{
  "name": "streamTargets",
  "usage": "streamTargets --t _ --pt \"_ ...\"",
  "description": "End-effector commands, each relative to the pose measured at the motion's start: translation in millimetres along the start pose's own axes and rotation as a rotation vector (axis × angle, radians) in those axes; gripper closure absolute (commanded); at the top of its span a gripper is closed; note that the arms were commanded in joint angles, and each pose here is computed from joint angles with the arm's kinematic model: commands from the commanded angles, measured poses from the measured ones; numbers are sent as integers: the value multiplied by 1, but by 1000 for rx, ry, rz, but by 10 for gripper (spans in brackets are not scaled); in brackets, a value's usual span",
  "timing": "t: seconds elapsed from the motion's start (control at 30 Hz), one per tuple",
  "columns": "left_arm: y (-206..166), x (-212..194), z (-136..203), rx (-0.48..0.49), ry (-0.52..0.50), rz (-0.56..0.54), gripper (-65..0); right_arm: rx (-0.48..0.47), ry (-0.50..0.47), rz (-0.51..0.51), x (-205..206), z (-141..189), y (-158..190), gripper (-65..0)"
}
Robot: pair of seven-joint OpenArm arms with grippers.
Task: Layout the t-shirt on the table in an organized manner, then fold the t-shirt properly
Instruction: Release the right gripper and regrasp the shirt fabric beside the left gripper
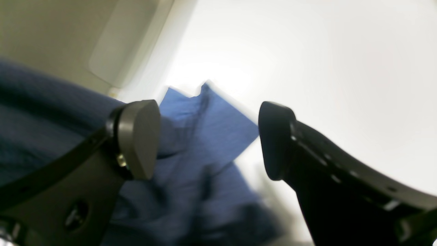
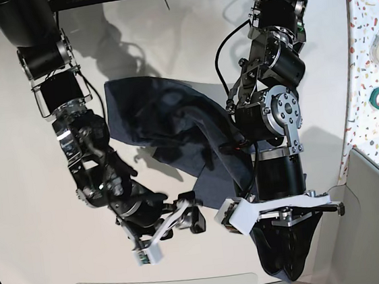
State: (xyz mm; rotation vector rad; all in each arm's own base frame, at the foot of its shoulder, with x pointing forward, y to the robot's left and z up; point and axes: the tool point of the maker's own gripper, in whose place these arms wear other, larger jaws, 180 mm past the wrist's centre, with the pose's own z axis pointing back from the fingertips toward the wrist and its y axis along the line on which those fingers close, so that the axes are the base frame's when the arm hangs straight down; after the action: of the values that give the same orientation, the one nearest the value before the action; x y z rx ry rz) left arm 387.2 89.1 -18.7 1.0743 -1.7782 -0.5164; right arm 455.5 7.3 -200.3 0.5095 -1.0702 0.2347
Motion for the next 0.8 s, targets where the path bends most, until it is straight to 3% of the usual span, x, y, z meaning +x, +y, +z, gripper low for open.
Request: streamTargets --t 0.0,0.23,0.3,0.4,0.57,0.77 --pt "14 8 -3 51 -26 7 0 -13 -51 92 17 5 4 -450" --pt "10 5 0 39 -19 7 0 -133 -52 677 0 17 19 -450" --pt "10 5 0 39 -19 7 0 -134 -56 809 -9 20 29 -451" --pt "10 5 0 37 -17 7 0 -97 -108 921 -24 25 42 -451" --pt "7 3 2 29 -13 4 0 32 -129 955 -54 32 55 -451" --pt "7 2 2 30 -12 3 0 290 -119 706 -68 47 69 -450"
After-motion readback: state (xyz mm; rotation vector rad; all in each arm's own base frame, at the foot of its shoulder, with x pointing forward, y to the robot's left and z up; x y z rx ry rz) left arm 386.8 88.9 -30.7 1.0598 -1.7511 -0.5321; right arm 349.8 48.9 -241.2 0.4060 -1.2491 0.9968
